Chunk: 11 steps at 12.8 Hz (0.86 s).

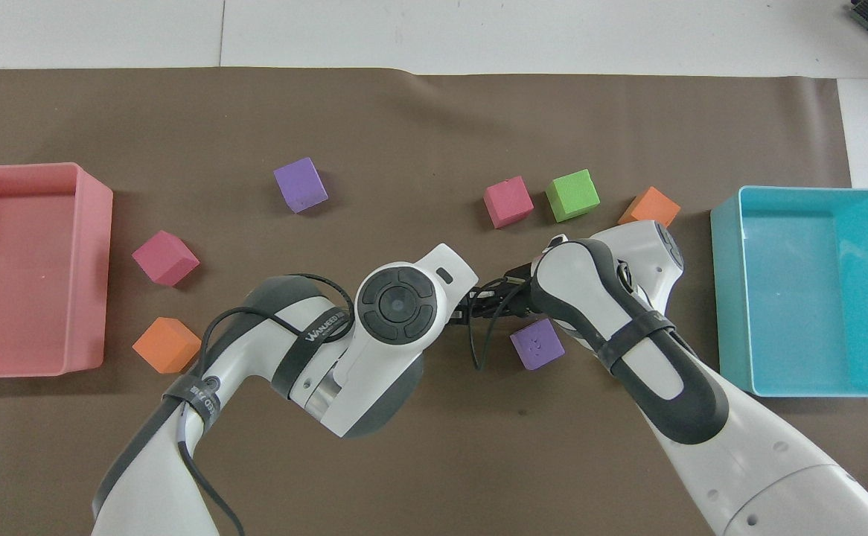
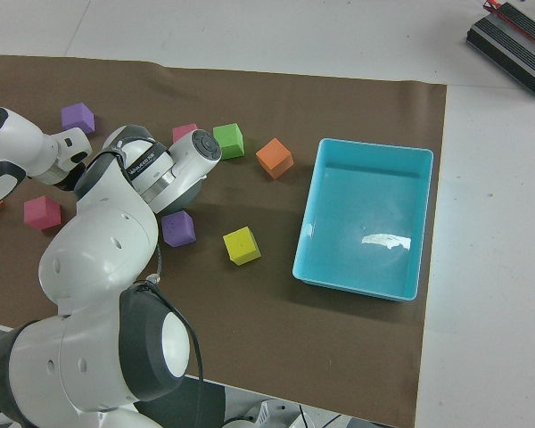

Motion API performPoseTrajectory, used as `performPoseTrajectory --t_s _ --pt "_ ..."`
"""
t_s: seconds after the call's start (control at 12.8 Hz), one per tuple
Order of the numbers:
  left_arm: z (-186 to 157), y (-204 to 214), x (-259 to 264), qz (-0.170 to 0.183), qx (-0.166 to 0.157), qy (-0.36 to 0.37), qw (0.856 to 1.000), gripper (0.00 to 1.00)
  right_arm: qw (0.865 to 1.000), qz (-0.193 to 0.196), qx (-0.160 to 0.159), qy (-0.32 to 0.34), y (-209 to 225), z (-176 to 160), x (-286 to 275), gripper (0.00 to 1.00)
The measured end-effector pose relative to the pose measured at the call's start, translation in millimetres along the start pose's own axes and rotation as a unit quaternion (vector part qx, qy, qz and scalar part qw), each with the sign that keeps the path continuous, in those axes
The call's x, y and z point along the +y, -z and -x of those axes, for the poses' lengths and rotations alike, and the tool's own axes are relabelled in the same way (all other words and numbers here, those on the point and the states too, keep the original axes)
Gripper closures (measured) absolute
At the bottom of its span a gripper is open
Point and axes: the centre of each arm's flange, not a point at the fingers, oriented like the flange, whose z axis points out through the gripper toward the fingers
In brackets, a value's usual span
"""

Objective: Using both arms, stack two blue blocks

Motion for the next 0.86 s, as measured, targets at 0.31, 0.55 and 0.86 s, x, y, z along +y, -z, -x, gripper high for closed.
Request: performPoseTrajectory --t_s 0.31,0.55,0.86 --pt "-2.2 17.7 1.7 0.009 0.012 0.000 1.000 0.00 1.000 -0.002 0.004 0.006 7.0 -2.7 5.9 0.99" --pt "-1.5 47.5 -1.5 0.016 0.024 0.002 1.000 0.00 1.000 -0.006 0.013 0.023 19.4 -7.5 12.8 0.99" --pt "-1.9 100.8 -35.9 0.008 0.021 -0.005 1.000 0.00 0.999 -0.024 0.020 0.030 48.5 -10.3 3.9 0.91"
